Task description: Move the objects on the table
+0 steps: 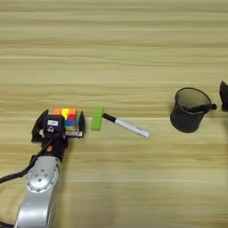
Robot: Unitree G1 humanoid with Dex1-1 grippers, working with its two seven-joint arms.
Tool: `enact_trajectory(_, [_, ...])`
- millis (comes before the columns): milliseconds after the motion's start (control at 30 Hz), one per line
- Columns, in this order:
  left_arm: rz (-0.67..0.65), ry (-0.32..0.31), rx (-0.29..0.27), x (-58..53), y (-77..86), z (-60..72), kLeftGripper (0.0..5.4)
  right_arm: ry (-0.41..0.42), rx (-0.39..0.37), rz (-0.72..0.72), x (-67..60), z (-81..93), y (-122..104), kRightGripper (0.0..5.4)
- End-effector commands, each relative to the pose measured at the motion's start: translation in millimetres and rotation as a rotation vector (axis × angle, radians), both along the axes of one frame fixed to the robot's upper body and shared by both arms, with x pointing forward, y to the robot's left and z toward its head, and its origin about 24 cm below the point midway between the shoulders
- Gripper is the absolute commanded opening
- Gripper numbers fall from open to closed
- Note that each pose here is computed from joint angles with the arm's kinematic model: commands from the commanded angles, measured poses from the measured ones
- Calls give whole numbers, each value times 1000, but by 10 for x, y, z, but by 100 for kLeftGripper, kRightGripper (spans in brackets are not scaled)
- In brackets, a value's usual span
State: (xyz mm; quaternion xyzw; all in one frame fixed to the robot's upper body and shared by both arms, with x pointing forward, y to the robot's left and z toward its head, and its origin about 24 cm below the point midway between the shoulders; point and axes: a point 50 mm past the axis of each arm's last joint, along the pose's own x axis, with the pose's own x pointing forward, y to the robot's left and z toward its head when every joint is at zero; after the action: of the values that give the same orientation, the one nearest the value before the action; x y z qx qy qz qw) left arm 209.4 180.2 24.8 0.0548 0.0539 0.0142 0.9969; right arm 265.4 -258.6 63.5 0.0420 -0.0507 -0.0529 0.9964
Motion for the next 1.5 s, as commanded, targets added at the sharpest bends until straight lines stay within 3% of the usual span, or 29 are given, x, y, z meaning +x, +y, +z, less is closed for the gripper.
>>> enact_trajectory(33, [12,17,6,17,30,-16,540,-16,-8,5,42,48,16,536])
enact_trajectory(900, [20,21,0,35,53,-36,540,-15,-8,8,51,46,39,536])
enact_trajectory(1500, [5,20,-5,35,36,-31,360,-15,-10,9,55,50,31,540])
